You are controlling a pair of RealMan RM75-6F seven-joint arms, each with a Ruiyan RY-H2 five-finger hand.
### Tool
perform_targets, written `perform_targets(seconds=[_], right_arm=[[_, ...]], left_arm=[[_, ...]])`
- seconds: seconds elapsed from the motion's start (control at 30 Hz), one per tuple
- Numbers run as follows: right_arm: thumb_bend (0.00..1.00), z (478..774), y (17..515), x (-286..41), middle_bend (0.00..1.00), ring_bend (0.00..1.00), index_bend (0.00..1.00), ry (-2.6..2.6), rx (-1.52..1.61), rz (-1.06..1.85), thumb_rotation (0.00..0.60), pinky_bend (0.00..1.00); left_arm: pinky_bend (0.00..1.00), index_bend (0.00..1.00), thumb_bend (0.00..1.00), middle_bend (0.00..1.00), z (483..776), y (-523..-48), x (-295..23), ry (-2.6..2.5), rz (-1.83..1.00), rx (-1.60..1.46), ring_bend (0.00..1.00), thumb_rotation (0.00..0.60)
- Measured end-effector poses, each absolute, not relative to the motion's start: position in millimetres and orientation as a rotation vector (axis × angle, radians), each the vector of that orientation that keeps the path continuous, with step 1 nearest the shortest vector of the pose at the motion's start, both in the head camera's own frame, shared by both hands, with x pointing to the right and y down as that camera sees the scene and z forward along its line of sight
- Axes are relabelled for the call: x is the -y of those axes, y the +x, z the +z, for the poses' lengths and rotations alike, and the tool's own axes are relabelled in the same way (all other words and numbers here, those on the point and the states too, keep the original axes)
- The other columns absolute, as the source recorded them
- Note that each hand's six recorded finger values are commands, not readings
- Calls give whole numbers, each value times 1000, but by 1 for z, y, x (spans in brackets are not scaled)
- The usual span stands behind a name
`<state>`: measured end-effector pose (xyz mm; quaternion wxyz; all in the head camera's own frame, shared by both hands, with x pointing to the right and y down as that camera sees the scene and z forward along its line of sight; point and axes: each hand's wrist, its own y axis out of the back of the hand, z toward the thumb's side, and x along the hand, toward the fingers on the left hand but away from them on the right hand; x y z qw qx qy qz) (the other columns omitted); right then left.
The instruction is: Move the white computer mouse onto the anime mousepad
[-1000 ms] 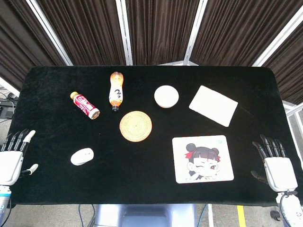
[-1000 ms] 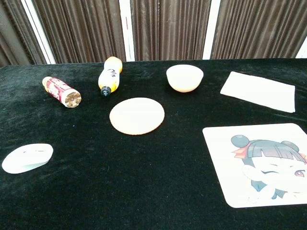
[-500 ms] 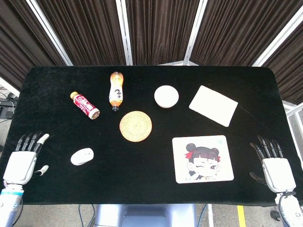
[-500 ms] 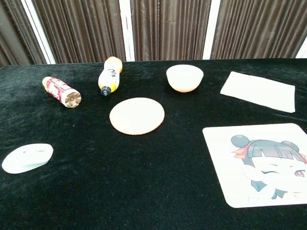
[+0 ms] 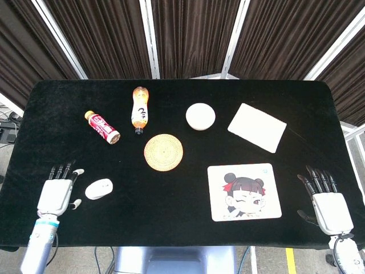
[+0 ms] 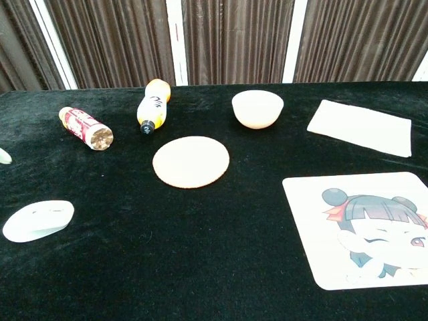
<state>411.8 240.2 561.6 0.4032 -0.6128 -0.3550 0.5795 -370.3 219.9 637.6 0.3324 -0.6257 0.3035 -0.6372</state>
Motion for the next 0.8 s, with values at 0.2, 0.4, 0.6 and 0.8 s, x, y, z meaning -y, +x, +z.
perform_targets(seconds=[0.2,0.4,0.6,0.8], right_arm=[[36,560,409,-242,0,0,148,-1562,895,1453,600,0],[37,559,406,-244,0,0,148,-1566,887,1441,600,0],[36,556,403,-245,0,0,148,-1571,889,1426,600,0],[36,554,403,-245,0,0,148,-1572,893,1420,600,0]], left_arm=[[0,82,174,0,649,-357,-218,-1628,-1718,-778,0,600],[0,115,174,0,657,-347,-218,-1608,-1761,-791,0,600],[0,212,177,0,669,-339,-217,-1611,-1802,-790,0,600],[0,229,177,0,682,-331,-217,-1621,-1827,-772,0,600]])
